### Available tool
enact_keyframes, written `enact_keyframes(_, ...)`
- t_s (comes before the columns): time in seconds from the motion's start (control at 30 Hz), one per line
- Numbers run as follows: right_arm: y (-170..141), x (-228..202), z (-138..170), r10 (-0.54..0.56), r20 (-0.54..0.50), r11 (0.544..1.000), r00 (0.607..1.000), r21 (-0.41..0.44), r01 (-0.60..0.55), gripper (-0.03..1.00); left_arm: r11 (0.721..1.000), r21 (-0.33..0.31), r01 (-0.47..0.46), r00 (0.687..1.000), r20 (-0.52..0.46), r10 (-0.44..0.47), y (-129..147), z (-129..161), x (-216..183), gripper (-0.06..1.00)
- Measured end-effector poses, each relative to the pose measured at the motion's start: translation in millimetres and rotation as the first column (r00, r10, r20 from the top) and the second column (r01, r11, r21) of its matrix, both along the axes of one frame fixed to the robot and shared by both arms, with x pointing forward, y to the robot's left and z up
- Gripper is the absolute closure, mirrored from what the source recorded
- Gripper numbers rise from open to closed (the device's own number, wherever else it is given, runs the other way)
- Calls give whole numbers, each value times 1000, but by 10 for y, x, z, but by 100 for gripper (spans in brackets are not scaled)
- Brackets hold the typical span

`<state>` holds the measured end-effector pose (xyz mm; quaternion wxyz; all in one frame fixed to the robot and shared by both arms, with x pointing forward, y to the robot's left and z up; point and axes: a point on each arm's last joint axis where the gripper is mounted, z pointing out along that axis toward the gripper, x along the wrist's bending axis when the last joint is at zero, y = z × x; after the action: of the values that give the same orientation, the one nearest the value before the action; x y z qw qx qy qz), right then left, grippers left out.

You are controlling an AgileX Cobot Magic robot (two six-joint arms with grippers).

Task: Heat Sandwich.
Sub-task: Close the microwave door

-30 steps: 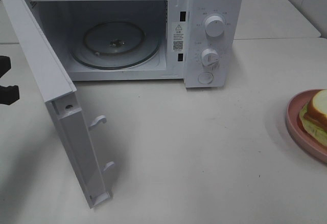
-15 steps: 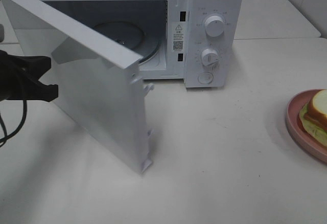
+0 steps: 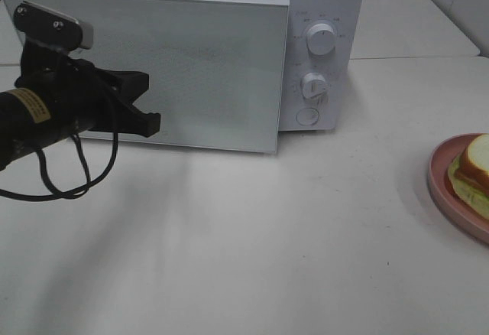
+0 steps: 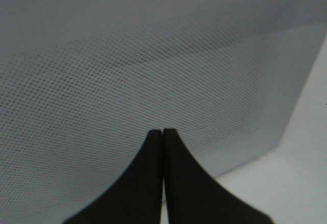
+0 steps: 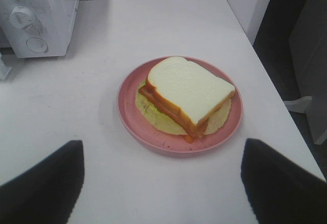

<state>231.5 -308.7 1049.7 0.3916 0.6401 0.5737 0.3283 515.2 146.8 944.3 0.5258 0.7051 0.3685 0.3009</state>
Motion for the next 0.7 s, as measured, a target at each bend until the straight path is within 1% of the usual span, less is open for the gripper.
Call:
enact_keyframes(0.1, 0, 0, 0, 0, 0, 1000, 1000, 0, 0, 20, 1000, -18, 24, 1000, 7, -24, -171, 8, 45, 94)
enact_keyframes(0.17, 0, 0, 0, 0, 0, 1000, 1000, 0, 0, 20, 999, -21, 29, 1000, 8, -29, -206, 7, 51, 94)
enact_keyframes(0.23, 0, 0, 0, 0, 0, 1000, 1000, 0, 0, 20, 998, -27, 53, 999, 10, -53, -331, -3, 66, 94)
enact_keyframes(0.3, 0, 0, 0, 0, 0, 1000, 1000, 0, 0, 20, 998, -28, 61, 998, 10, -60, -371, -9, 74, 94)
enact_keyframes(0.4, 0, 0, 0, 0, 0, 1000, 1000, 0, 0, 20, 996, -30, 88, 996, 7, -88, -527, -37, 102, 94)
enact_keyframes(0.47, 0, 0, 0, 0, 0, 1000, 1000, 0, 0, 20, 995, -34, 92, 996, 8, -92, -566, -38, 113, 94)
enact_keyframes(0.53, 0, 0, 0, 0, 0, 1000, 1000, 0, 0, 20, 994, -50, 99, 995, 13, -99, -680, -28, 143, 94)
enact_keyframes(0.6, 0, 0, 0, 0, 0, 1000, 1000, 0, 0, 20, 994, -54, 99, 995, 14, -98, -713, -19, 163, 94)
enact_keyframes(0.7, 0, 0, 0, 0, 0, 1000, 1000, 0, 0, 20, 993, -72, 94, 996, 12, -93, -837, 3, 239, 94)
